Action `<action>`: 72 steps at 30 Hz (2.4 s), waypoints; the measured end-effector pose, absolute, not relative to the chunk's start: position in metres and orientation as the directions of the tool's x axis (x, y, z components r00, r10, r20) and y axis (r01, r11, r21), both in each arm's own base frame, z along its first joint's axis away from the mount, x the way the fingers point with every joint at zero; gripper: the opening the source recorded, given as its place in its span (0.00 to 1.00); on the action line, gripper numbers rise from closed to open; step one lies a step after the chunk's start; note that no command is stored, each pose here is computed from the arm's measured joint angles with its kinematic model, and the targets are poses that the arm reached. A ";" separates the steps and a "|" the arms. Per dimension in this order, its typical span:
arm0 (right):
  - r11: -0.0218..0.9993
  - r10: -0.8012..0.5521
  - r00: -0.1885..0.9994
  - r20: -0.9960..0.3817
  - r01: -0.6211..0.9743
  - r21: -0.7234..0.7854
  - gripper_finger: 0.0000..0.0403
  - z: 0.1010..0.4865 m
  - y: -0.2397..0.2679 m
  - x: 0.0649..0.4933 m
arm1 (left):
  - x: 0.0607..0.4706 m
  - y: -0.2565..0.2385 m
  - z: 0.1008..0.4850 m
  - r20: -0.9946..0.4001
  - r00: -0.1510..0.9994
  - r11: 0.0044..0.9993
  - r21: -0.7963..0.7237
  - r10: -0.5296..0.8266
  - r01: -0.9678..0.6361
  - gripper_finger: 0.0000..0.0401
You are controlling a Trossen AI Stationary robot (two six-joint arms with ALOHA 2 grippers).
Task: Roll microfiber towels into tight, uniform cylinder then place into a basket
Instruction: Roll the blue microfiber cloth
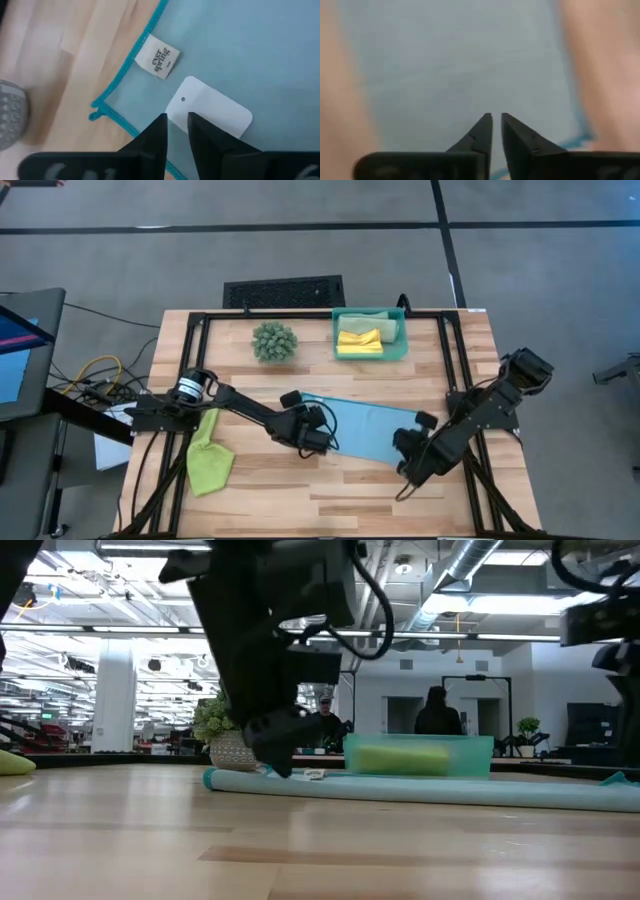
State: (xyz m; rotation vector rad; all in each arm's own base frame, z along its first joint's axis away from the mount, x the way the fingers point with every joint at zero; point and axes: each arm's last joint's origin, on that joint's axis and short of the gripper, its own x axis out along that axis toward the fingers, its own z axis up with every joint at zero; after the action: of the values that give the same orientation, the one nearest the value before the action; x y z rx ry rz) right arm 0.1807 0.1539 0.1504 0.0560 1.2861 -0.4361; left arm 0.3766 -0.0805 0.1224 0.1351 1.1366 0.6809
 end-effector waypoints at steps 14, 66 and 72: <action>0.995 0.101 0.406 -0.909 -0.040 0.092 0.05 0.122 0.208 0.212 | 0.407 -0.038 0.155 -0.601 0.275 0.661 0.678 0.750 -0.322 0.09; 0.962 0.265 0.803 -0.534 -0.258 0.090 0.03 0.145 0.221 0.209 | 0.405 -0.043 0.151 -0.620 0.363 0.719 0.589 0.695 -0.370 0.01; 0.985 0.161 0.887 -0.433 -0.172 0.014 0.03 0.157 0.221 0.218 | 0.405 -0.080 0.177 -0.645 0.391 0.752 0.597 0.657 -0.278 0.01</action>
State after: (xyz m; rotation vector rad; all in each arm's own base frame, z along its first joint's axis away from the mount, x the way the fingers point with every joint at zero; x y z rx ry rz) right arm 0.2180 0.2208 0.1567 -0.0247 0.4475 0.1734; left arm 0.4051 -0.0799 0.1774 0.4301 1.0056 0.6177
